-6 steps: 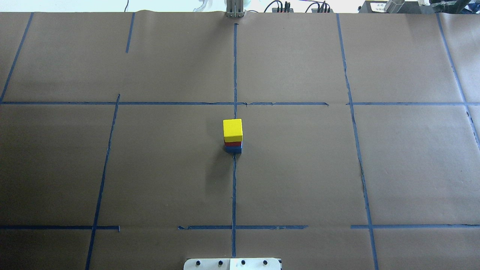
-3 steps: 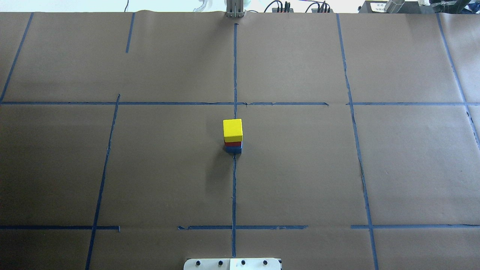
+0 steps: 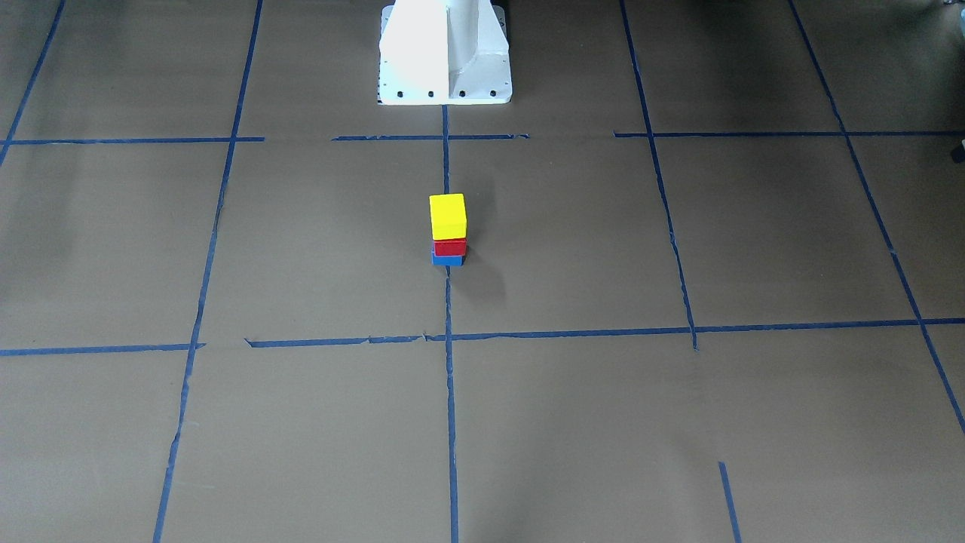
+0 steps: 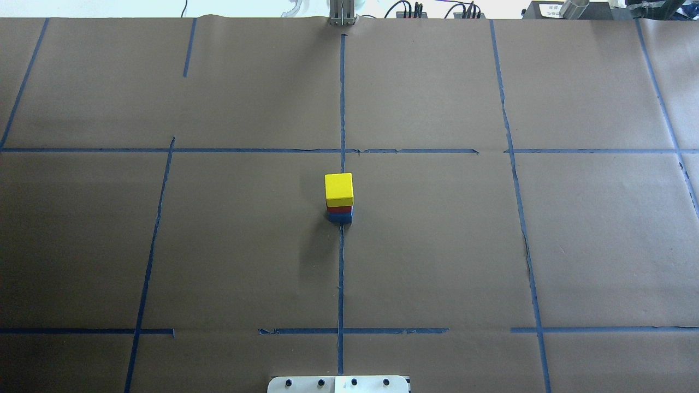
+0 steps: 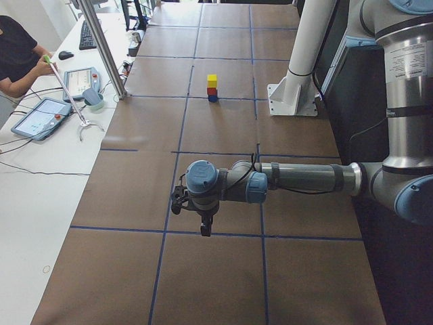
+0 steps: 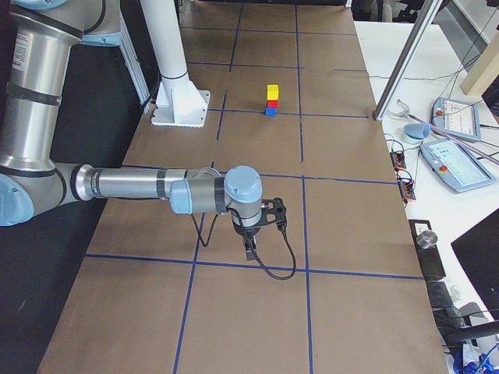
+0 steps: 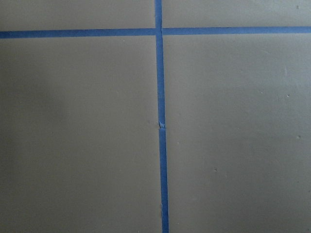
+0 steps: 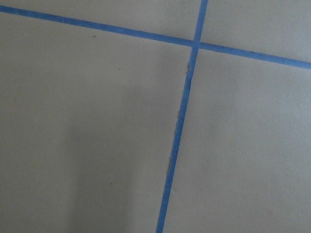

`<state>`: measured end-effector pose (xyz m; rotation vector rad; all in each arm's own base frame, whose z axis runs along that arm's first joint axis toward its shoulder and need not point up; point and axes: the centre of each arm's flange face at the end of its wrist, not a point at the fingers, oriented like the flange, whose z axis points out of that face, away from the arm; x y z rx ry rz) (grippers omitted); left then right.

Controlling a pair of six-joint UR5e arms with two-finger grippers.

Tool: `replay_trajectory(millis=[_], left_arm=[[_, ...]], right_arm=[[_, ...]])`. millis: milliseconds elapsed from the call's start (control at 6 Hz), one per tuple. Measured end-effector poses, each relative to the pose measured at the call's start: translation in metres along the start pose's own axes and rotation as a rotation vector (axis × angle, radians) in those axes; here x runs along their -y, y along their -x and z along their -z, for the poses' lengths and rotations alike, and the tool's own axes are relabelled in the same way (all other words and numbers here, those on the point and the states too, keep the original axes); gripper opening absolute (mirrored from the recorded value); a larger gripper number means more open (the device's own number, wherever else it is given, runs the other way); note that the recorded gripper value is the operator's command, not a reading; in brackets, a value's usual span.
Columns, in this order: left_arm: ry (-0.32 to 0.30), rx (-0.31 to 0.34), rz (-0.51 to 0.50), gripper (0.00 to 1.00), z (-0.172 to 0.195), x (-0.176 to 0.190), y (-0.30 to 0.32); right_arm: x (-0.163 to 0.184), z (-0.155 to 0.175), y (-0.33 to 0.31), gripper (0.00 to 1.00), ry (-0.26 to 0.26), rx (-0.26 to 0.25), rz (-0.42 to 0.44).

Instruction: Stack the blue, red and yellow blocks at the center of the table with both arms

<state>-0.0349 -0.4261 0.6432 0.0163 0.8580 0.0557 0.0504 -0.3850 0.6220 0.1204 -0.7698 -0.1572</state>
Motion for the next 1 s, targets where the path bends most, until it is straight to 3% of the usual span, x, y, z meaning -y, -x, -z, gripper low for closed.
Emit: replay_trajectory(millis=[1000], left_arm=[[-0.012,0.000,-0.016,1.00,0.0060,0.0012,-0.0082]], right_arm=[[0.0008,0.0000,0.0013,1.00,-0.004,0.013,0.001]])
